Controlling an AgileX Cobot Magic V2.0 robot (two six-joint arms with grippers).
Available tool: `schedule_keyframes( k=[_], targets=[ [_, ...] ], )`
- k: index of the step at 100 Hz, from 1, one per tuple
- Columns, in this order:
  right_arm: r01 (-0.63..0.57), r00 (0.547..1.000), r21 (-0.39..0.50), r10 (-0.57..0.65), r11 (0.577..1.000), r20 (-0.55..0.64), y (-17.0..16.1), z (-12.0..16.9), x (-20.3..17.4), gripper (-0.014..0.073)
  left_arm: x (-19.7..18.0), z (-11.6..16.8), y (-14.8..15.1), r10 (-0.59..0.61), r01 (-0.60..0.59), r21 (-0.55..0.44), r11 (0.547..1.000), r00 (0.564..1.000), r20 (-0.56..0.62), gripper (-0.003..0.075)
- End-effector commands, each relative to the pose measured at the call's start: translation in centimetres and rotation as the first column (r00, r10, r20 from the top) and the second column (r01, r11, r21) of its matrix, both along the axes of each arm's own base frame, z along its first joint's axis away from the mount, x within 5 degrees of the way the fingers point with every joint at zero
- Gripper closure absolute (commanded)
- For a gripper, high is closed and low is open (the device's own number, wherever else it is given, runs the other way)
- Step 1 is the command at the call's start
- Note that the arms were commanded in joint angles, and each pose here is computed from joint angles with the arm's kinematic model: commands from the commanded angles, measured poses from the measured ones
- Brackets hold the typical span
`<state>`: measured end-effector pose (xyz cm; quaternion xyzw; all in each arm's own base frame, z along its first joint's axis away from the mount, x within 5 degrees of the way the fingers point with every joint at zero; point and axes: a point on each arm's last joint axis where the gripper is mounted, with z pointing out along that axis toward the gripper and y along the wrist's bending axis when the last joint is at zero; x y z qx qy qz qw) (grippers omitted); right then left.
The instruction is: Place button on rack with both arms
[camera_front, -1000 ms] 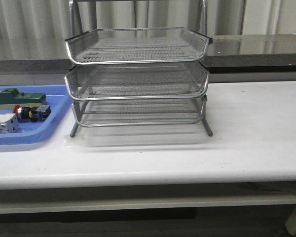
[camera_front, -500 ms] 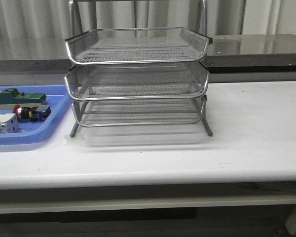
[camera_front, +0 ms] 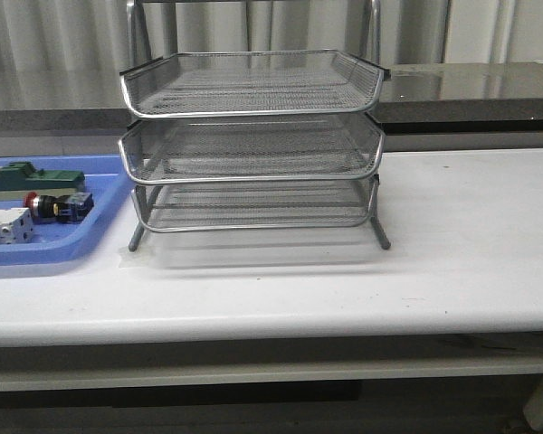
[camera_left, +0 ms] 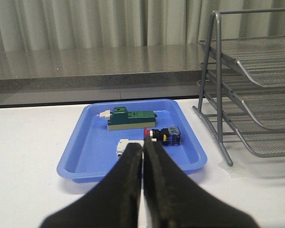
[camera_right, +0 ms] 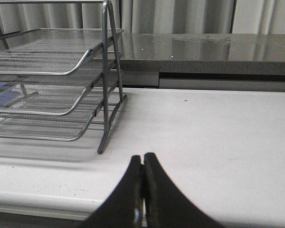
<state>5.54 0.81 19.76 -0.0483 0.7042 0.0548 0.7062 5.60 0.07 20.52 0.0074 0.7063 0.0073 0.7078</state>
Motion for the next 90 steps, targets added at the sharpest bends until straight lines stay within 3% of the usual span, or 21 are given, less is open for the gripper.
schedule_keyframes(
  k=[1, 18, 43, 61, 77, 90],
  targets=[
    [-0.001, 0.993, 0.003, 0.0, 1.0, 0.117, 0.0, 1.6, 0.0, 0.0655, -0.1, -0.6, -0.2, -0.023, 0.024, -0.012, 1.0, 0.997, 0.067, 0.0716],
    [-0.003, 0.991, 0.031, -0.001, 1.0, 0.135, 0.0, 2.6, -0.2, 0.0655, -0.1, -0.6, -0.2, -0.023, 0.024, -0.012, 1.0, 0.997, 0.067, 0.0716],
    [-0.021, 0.998, 0.108, 0.014, 0.994, 0.063, 0.0, 6.1, -0.6, 0.0655, -0.1, -0.6, -0.2, -0.023, 0.024, -0.012, 1.0, 0.997, 0.067, 0.0716],
    [-0.026, 0.991, 0.096, 0.038, 0.995, -0.129, 0.4, 8.9, 0.1, 0.0655, -0.1, -0.6, -0.2, -0.023, 0.024, -0.012, 1.0, 0.997, 0.067, 0.0716],
    [-0.024, 0.952, 0.072, 0.045, 0.997, -0.302, 0.8, 10.8, 2.2, 0.0655, -0.1, -0.6, -0.2, -0.023, 0.024, -0.012, 1.0, 0.997, 0.067, 0.0716],
    [-0.024, 0.927, 0.072, 0.049, 0.997, -0.372, 1.1, 12.0, 4.1, 0.0655, -0.1, -0.6, -0.2, -0.023, 0.024, -0.012, 1.0, 0.997, 0.067, 0.0716]
  ],
)
